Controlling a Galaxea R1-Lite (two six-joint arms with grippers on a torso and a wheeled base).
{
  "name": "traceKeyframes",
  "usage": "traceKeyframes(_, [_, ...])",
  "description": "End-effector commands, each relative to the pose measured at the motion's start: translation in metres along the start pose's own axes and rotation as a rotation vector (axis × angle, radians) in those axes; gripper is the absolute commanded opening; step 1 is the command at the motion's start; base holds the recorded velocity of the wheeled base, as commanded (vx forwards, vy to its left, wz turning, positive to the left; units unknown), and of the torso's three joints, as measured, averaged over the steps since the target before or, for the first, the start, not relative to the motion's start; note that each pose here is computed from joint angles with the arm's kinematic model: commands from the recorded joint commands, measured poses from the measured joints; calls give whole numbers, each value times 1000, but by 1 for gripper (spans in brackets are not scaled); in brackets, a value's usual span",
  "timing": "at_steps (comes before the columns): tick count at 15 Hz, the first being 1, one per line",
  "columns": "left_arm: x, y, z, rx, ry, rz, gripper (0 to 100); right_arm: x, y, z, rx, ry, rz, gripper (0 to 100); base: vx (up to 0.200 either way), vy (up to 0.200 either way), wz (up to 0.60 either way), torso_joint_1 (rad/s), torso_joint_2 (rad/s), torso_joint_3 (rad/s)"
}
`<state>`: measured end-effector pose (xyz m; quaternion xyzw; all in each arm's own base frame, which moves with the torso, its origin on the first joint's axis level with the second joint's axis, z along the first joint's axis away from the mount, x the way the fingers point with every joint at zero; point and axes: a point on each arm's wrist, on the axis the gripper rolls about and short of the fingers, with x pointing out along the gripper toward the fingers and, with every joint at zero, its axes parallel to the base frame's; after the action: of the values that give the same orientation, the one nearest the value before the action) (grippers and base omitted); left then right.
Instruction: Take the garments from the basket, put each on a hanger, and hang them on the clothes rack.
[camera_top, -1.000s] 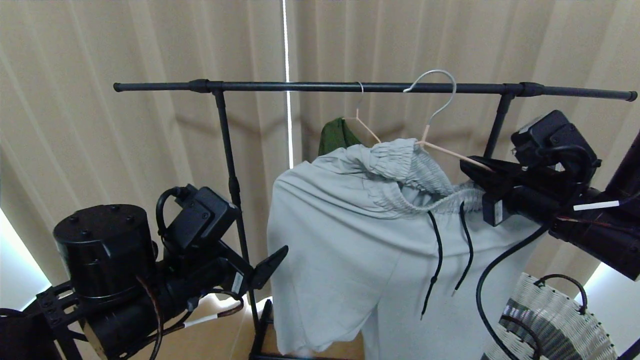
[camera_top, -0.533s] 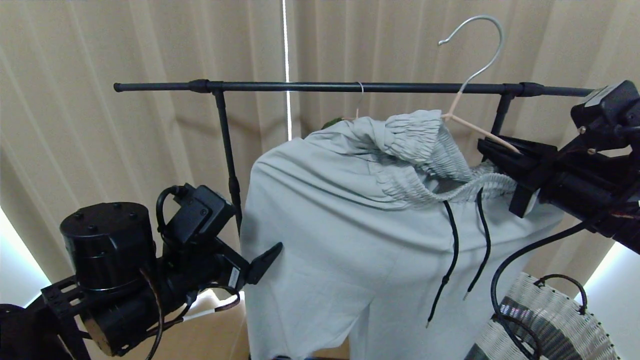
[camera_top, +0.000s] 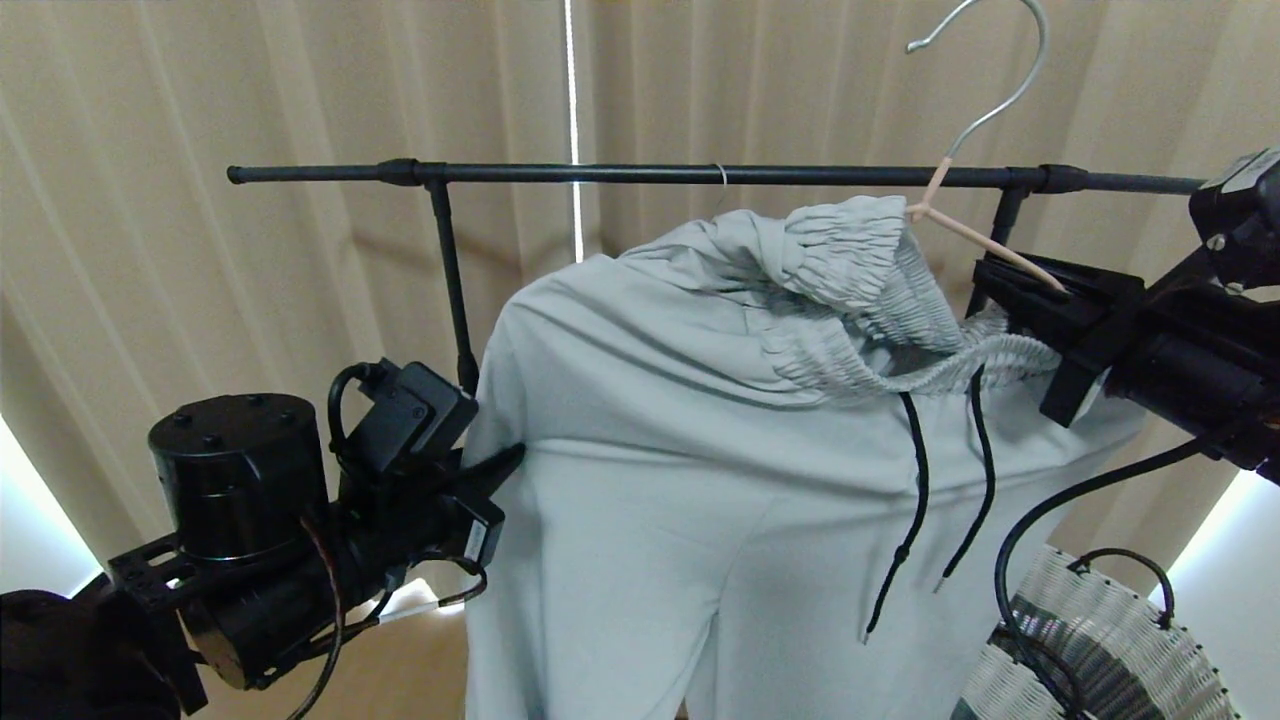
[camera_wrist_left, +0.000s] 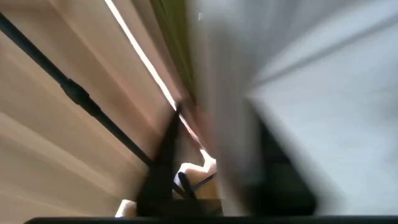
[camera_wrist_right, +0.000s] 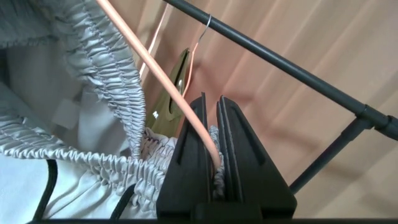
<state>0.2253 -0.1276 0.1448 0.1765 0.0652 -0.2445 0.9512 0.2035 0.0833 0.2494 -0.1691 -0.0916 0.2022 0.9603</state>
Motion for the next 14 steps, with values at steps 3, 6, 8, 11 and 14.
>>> traceKeyframes(3, [-5, 5, -13, -3, 51, 23, 0, 1, -1, 0, -2, 4, -14, 0, 0, 0, 0, 0, 0, 0])
traceKeyframes(6, [-15, 19, -32, 40, 101, 86, 0, 2, -21, -6, -12, 33, -96, 0, 0, 0, 0, 0, 0, 0])
traceKeyframes(8, [-19, 29, -41, 124, 107, 133, 0, 1, -30, -8, -17, 43, -130, 0, 0, 0, 0, 0, 0, 0])
traceKeyframes(11, [-22, 30, -50, 180, 133, 141, 0, 0, -40, -5, -18, 39, -174, 0, 0, 0, 0, 0, 0, 0])
traceKeyframes(14, [-23, 30, -52, 188, 142, 137, 0, 1, -45, -2, -21, 33, -194, 0, 0, 0, 0, 0, 0, 0])
